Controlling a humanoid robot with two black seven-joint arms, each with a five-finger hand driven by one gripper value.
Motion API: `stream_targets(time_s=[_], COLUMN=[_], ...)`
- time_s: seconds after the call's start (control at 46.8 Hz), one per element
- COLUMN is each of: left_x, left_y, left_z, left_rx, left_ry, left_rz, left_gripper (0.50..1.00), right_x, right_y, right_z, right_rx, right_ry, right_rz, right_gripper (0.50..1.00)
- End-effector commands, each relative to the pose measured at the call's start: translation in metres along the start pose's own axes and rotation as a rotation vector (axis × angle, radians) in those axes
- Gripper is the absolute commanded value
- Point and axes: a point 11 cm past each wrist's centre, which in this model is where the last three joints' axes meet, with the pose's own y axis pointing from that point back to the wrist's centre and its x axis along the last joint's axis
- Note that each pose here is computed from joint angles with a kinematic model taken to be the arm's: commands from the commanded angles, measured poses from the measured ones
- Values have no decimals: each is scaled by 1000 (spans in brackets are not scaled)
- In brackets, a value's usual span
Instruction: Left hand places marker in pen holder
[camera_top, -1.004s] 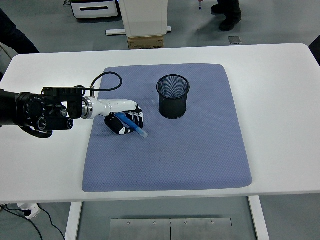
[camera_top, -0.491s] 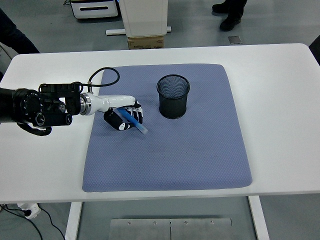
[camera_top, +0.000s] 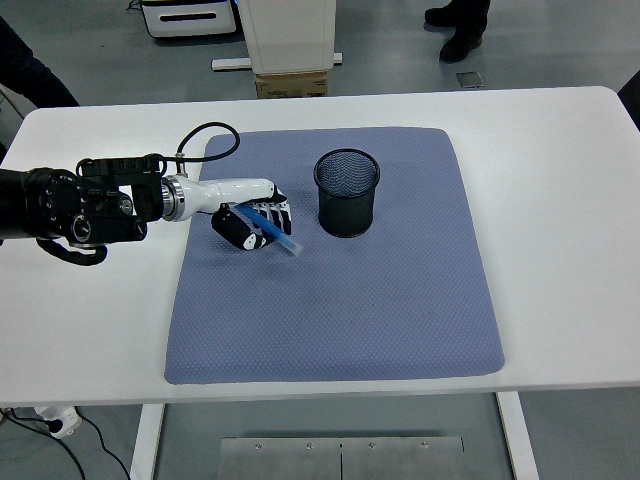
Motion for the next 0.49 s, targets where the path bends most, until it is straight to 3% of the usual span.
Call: stream_targets(time_s=[0.0,0.47], left_x=[5,37], left_y=[0,6], left_z=[3,17], left_rx=[-7,-30], left_ry=[-3,13], left_rz=[10,59], left_gripper=[500,500], right_x=[0,0], right_y=[0,0], right_z=[0,0], right_rx=[0,0], right_ry=[0,0], right_rz=[0,0], right_gripper=[1000,1000])
